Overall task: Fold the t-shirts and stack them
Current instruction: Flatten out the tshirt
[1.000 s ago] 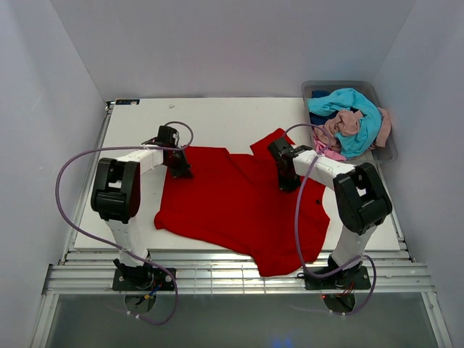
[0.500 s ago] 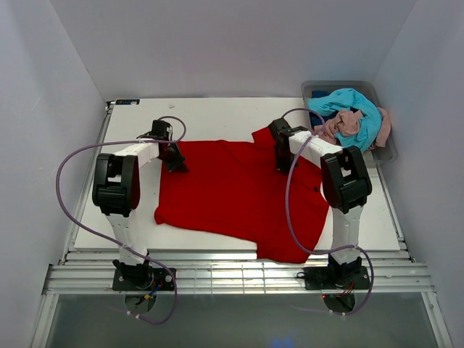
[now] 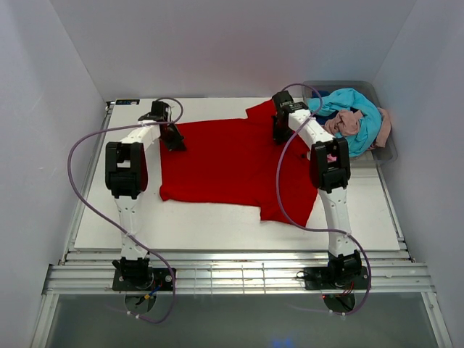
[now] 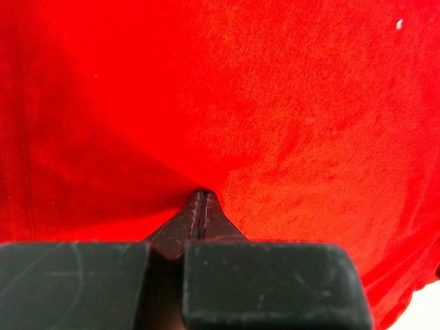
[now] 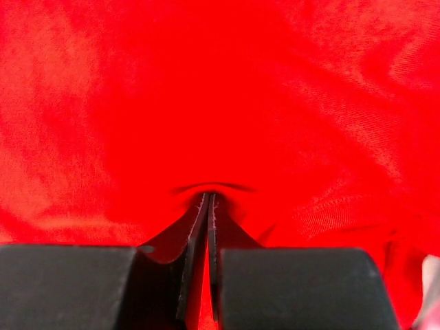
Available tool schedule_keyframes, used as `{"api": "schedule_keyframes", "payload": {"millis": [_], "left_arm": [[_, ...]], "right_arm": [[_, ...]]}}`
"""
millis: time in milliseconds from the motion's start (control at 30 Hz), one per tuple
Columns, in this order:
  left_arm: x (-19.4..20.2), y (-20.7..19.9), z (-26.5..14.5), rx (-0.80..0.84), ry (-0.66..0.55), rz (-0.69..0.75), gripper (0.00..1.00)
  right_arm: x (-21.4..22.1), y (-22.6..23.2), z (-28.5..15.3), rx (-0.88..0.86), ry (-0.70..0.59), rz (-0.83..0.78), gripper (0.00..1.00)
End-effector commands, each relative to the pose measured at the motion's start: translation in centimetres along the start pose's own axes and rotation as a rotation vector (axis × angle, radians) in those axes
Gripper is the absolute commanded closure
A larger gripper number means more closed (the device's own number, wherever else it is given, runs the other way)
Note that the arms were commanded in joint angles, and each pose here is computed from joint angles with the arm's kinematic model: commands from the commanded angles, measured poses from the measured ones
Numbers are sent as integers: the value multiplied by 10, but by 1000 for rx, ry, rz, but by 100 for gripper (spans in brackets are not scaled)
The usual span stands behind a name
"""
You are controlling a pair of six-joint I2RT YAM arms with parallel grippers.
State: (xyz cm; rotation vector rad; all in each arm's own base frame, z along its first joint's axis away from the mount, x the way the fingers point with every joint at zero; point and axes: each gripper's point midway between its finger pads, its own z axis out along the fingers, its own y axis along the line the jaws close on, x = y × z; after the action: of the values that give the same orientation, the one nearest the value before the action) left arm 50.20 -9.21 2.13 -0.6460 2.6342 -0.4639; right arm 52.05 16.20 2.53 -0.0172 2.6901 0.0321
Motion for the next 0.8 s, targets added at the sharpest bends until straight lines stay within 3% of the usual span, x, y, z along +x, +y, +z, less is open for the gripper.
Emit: {"api": "schedule_keyframes", "payload": {"millis": [0,100,167,200,233,267,300,367,400,500,567,600,700,767], "left_arm": [[-13,17,27,-84,-1,17,100],[-43,-3,16,-46,-78,52,100],[-63,-17,0,-12,-145,80,99],[-74,-29,-20,17,-194,93,92],[-81,-35,-31,33,-228,108,71],[-86,-41,-43,50,-260,120,56],[-94,-50,-56,75,-306,133,39],[-99,-57,-91,89,-372,155,17],[-101,-60,-103,100,-399,167,15],[-84,-48,-128,76,-412,193,15],[-61,-25,-124,15,-368,189,22],[-50,-14,-120,-12,-340,188,38],[-16,27,-104,-126,-269,169,65],[0,40,-98,-157,-236,162,67]], "right_arm": [[-2,7,19,-125,33,-14,92],[-20,16,11,-193,-44,-55,87],[-40,22,-14,-237,-152,-72,80],[-58,24,-47,-255,-235,-75,75],[-63,24,-58,-263,-269,-79,66],[-62,23,-66,-268,-282,-81,47],[-68,25,-79,-284,-316,-90,38],[-73,28,-112,-305,-360,-107,31],[-74,28,-133,-312,-383,-115,31],[-47,32,-144,-315,-348,-147,33],[-32,38,-165,-330,-354,-161,38],[-15,36,-171,-333,-335,-163,41],[23,43,-178,-342,-291,-173,58],[44,50,-183,-345,-263,-189,62]]}}
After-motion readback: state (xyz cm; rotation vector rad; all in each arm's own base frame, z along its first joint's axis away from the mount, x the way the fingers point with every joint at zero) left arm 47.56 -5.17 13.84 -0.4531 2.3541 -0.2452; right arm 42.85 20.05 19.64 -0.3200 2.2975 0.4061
